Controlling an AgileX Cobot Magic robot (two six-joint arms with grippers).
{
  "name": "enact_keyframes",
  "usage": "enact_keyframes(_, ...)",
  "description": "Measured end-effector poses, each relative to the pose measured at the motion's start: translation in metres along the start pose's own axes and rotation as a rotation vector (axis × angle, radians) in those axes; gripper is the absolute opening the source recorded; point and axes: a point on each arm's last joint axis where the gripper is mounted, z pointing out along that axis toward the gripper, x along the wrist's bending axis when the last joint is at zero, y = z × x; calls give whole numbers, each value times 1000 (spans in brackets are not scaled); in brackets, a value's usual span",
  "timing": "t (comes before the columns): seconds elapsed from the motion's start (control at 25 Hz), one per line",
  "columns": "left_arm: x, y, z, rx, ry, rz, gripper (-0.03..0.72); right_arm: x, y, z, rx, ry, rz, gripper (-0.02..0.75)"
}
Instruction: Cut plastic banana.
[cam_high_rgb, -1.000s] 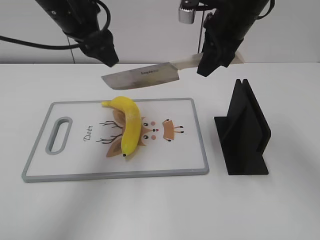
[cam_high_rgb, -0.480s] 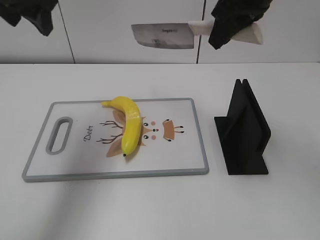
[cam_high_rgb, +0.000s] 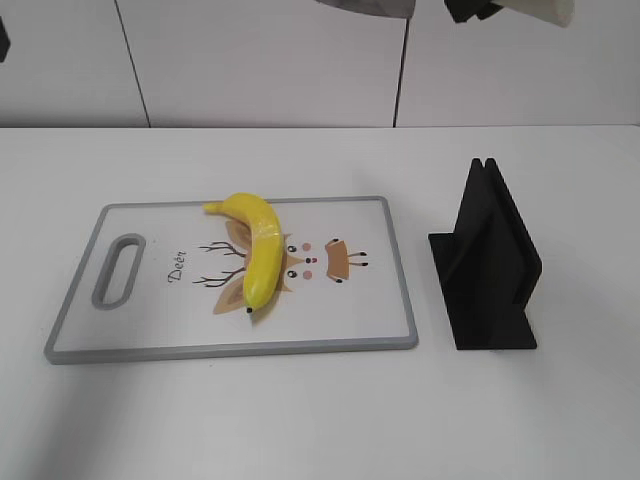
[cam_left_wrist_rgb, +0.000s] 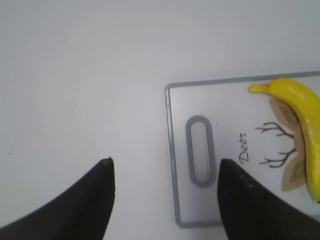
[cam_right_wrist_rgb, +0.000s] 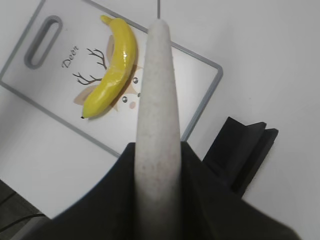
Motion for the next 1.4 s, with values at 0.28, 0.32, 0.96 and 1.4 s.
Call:
enact_keyframes(0.28, -3, -78, -20, 77, -3, -1, 585, 15, -45, -34, -32, 22, 66, 170)
enact_keyframes(0.32, -3, -91, -22, 86, -3, -1, 584, 16, -53, -35, -40, 19, 82, 170)
enact_keyframes(0.96, -9, -265, -60, -81, 3, -1, 585, 2, -133, -23, -111, -143, 381, 170)
enact_keyframes(1.4, -12, -342, -78, -423, 14, -2, 574, -13, -155, 8, -136, -220, 472, 170)
